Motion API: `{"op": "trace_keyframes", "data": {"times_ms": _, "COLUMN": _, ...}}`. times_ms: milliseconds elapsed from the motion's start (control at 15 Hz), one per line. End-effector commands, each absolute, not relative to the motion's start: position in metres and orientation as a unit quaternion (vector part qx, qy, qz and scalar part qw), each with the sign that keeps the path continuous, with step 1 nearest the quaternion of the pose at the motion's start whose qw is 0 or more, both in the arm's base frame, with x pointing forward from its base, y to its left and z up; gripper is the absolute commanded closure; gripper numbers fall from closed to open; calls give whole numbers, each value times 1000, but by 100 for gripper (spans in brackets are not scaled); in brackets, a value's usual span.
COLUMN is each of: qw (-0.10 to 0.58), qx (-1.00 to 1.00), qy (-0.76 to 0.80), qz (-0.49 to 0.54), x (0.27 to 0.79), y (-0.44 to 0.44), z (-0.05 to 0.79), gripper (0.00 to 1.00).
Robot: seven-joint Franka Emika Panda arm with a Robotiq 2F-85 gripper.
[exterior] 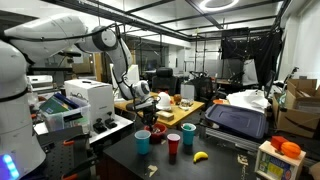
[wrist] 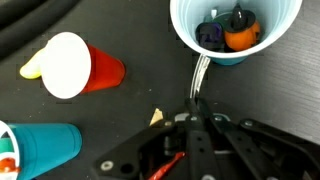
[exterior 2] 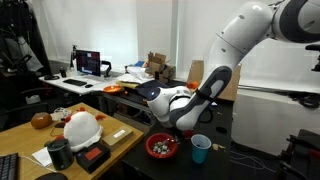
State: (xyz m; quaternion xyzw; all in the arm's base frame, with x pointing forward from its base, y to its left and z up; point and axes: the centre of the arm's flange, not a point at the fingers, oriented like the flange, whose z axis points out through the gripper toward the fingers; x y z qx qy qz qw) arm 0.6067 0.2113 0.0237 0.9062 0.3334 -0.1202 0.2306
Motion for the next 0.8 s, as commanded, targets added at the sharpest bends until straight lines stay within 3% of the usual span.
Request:
{"op": "trace_keyframes", "data": {"times_ms": 0, "qw": 251, "qx": 884, "qy": 368, "qz": -142, "x": 604, "y": 212, "z": 32, "gripper": 99}}
{"op": "trace_keyframes", "data": {"times_ms": 467, "qw": 228, "qx": 855, "qy": 411, "qz": -218, "x": 604, "y": 209, "z": 35, "gripper": 99}}
{"op": "trace_keyframes", "data": {"times_ms": 733, "qw": 217, "qx": 862, "qy": 410, "qz": -203, "x": 608, "y": 210, "z": 40, "gripper": 99}}
